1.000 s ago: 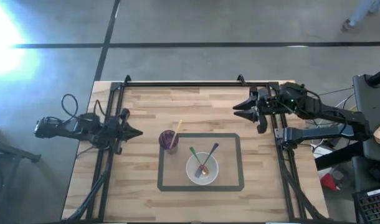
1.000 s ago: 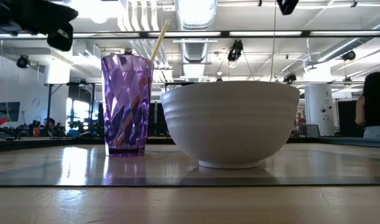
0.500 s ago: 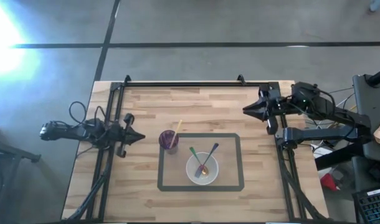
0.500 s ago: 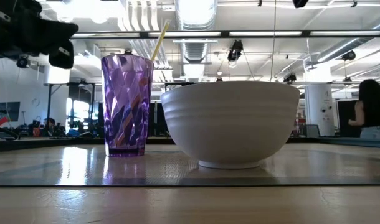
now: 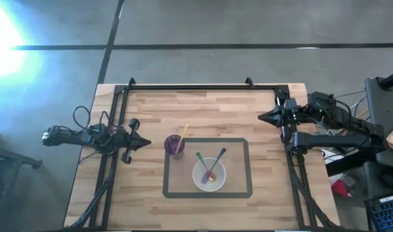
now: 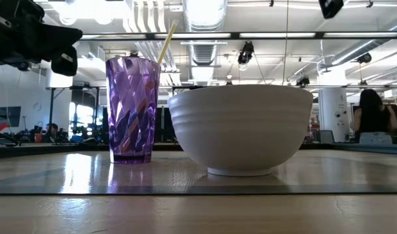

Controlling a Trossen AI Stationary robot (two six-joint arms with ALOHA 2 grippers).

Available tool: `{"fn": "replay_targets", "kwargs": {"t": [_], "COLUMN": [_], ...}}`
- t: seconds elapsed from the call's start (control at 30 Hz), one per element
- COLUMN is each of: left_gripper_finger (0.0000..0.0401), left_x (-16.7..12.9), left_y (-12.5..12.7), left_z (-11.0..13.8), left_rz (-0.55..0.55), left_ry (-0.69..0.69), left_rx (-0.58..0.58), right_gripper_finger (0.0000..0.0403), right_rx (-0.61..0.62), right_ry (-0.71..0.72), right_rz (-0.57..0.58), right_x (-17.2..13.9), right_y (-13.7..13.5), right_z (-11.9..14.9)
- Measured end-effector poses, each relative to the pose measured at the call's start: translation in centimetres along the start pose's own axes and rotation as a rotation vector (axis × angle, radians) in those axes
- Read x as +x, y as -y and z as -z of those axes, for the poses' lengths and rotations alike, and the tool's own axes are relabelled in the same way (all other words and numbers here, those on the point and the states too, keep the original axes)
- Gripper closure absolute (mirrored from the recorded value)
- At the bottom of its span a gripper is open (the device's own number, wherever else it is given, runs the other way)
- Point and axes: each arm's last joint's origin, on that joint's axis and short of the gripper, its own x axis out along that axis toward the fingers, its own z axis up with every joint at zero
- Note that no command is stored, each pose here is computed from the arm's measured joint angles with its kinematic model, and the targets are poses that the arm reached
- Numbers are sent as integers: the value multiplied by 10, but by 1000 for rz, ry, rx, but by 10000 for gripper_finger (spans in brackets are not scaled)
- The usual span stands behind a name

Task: Pick & Place Utensil
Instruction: Return to Home Position

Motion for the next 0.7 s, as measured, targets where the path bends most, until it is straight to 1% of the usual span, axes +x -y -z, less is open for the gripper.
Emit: {"fn": "replay_targets", "kwargs": {"t": [0.1,0.37,0.7], "left_gripper_finger": [400,400,400], "left_x": [0,0,0], "left_y": [0,0,0], "left_z": [0,0,1], "left_rz": [-4,-13,-16], "left_ry": [-1,-3,-6], "left_rx": [-12,-28,-28], "right_gripper_finger": [394,394,394], "right_rx": [2,44,44], "right_ry": [15,136,218], "right_rz": [26,9,-5], "right_x": [-3,-3,-4], "right_y": [2,7,12], "right_z": [19,75,119]}}
